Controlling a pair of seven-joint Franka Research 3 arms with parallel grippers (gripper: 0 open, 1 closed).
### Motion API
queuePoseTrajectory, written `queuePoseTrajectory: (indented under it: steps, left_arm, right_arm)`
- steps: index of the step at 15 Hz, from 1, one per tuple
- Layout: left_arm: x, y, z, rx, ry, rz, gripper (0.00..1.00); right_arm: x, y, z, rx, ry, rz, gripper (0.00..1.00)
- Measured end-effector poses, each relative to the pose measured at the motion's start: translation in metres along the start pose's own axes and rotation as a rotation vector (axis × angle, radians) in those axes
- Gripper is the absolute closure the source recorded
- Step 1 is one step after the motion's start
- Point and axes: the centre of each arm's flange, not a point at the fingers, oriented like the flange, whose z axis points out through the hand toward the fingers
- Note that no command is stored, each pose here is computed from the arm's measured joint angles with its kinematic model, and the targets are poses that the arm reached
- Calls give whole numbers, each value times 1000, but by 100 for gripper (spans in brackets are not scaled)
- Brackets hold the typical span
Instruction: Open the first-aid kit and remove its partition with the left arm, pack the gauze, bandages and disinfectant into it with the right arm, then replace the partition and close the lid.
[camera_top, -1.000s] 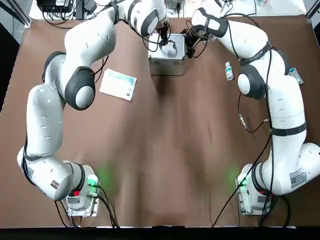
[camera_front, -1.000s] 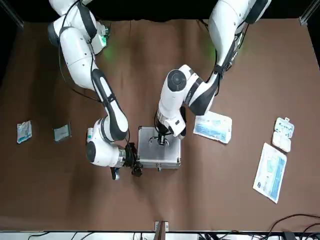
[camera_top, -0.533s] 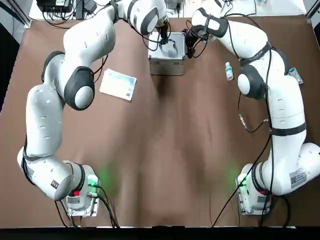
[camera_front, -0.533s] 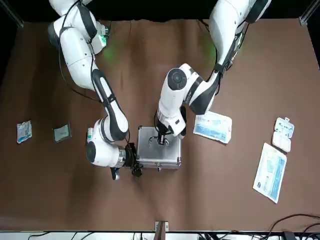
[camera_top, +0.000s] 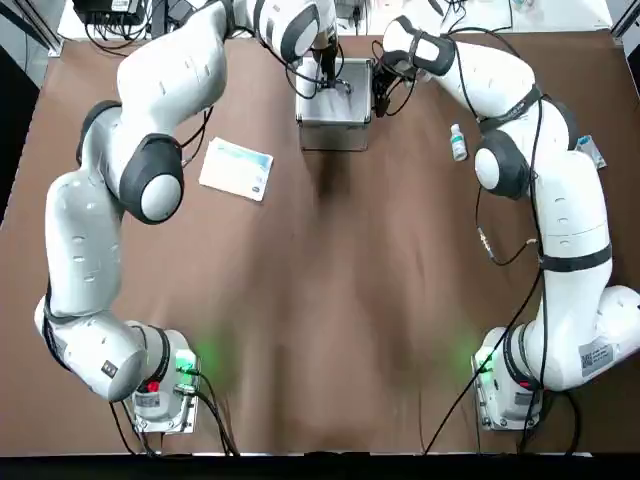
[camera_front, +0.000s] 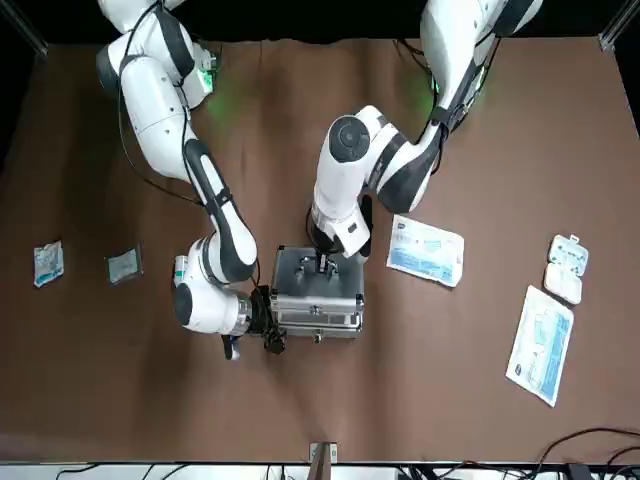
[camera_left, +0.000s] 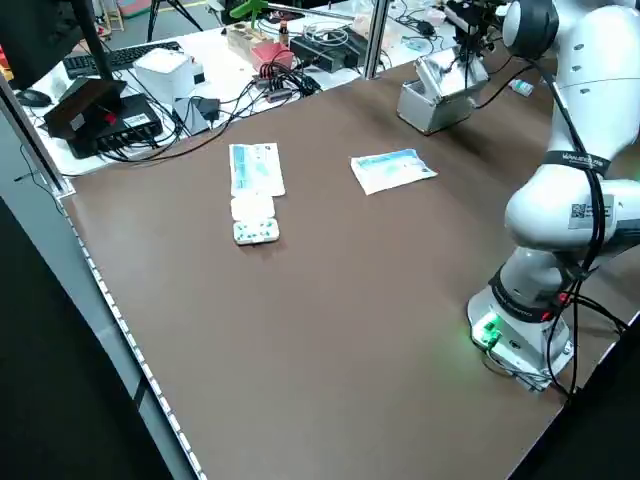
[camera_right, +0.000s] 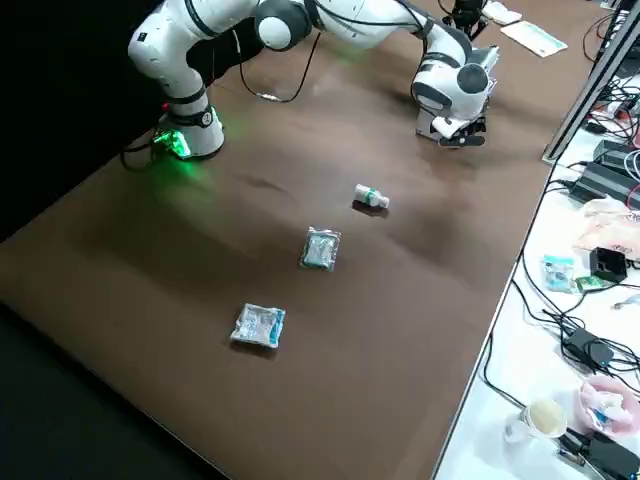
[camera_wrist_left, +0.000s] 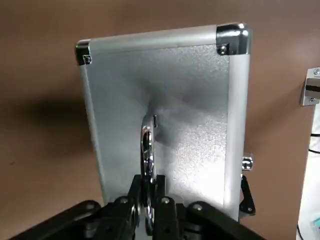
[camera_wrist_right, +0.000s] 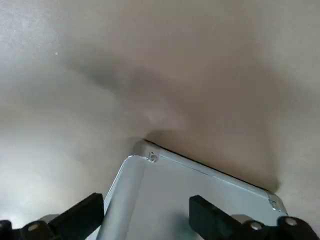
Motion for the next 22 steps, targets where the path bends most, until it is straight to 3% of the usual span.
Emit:
queuePoseTrajectory:
  steps: [22]
  left_arm:
    - [-16,-26,-16,109,50,29,87]
  right_arm:
    - [0,0,3,0,0,-14,19]
